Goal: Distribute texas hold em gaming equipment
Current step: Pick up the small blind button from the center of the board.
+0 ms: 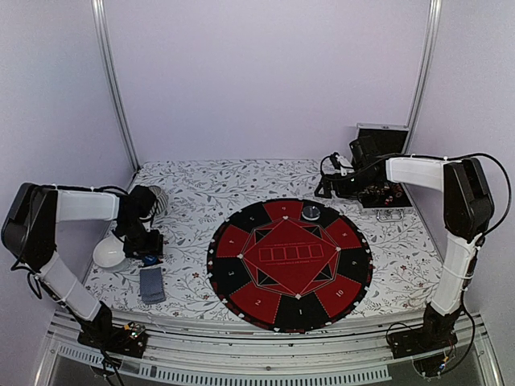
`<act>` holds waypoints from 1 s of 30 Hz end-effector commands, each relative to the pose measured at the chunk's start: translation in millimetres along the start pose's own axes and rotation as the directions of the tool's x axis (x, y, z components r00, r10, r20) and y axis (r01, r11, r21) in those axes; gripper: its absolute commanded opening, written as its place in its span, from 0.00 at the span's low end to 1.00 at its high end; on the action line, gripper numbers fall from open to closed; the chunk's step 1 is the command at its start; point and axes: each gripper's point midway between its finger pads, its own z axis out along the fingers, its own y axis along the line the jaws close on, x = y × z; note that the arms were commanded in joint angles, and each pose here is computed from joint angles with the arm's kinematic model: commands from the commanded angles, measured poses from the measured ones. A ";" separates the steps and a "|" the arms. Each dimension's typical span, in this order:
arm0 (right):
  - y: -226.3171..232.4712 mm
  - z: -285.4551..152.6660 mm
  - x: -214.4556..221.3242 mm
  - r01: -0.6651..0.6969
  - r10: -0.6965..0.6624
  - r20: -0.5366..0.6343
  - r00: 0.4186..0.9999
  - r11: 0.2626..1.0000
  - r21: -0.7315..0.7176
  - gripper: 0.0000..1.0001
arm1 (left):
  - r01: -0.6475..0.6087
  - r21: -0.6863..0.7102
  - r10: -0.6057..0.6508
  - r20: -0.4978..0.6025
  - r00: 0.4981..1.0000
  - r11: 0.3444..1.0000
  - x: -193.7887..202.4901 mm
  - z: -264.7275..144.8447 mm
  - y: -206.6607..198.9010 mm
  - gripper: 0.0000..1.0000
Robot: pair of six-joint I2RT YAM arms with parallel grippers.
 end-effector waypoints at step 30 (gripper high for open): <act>15.3 -14.8 -8.9 0.017 -0.016 0.021 1.000 0.998 -0.060 0.99 | -0.130 0.082 0.116 0.157 0.981 0.988 -27.1 -46.7 -35.6 0.28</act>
